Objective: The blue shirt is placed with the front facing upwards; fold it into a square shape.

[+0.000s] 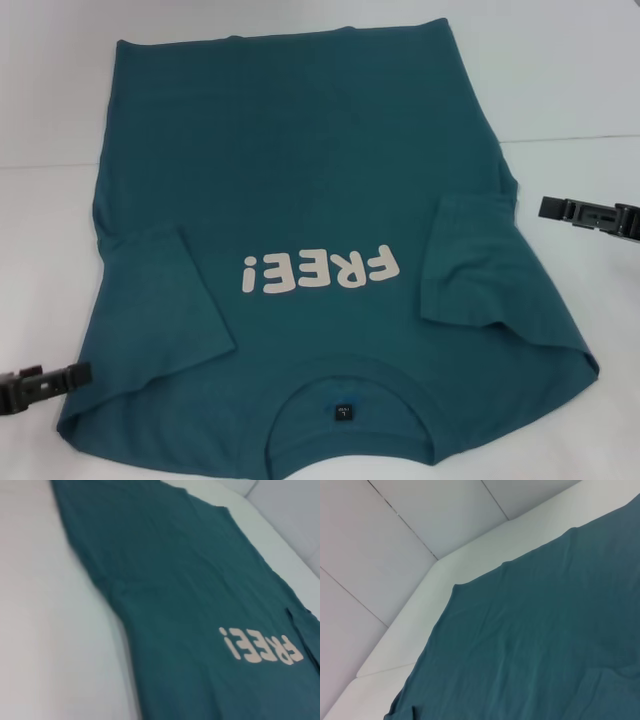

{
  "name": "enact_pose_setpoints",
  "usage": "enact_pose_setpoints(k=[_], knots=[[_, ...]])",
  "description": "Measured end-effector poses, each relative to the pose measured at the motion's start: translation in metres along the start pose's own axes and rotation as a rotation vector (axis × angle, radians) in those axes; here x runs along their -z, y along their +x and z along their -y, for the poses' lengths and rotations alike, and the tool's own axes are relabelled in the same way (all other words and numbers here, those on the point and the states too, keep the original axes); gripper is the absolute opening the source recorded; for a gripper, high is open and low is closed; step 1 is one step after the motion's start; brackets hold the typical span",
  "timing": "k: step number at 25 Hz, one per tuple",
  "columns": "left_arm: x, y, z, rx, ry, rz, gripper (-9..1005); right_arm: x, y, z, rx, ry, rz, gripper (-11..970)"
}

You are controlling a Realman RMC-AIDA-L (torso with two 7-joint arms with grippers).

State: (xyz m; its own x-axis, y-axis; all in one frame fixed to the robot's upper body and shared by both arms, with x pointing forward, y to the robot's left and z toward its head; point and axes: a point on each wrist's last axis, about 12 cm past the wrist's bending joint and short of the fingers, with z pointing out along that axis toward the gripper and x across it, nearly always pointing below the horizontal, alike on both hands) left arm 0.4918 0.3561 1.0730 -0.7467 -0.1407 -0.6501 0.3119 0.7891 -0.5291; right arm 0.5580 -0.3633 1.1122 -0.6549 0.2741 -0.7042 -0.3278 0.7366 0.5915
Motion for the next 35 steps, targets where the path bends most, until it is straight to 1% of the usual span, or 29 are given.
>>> enact_pose_setpoints(k=[3, 7, 14, 24, 28, 35], knots=[[0.001, 0.005, -0.004, 0.052, -0.013, -0.018, 936, -0.001, -0.001, 0.0, 0.003, 0.003, 0.0, 938], [0.003, 0.008, -0.007, 0.08, -0.029, -0.033, 936, -0.002, -0.001, -0.001, 0.008, 0.002, -0.004, 938], [0.0, 0.013, -0.007, 0.08, -0.028, -0.055, 936, -0.002, 0.0, 0.0, 0.012, 0.002, -0.006, 938], [-0.015, 0.017, 0.005, 0.05, 0.043, -0.153, 935, -0.003, 0.005, 0.003, 0.005, 0.006, -0.015, 938], [-0.012, 0.014, 0.009, 0.028, 0.079, -0.144, 935, -0.003, 0.005, 0.003, 0.005, 0.004, -0.016, 939], [-0.005, 0.013, 0.003, 0.027, 0.038, -0.104, 935, -0.003, 0.009, 0.005, -0.008, 0.003, -0.021, 939]])
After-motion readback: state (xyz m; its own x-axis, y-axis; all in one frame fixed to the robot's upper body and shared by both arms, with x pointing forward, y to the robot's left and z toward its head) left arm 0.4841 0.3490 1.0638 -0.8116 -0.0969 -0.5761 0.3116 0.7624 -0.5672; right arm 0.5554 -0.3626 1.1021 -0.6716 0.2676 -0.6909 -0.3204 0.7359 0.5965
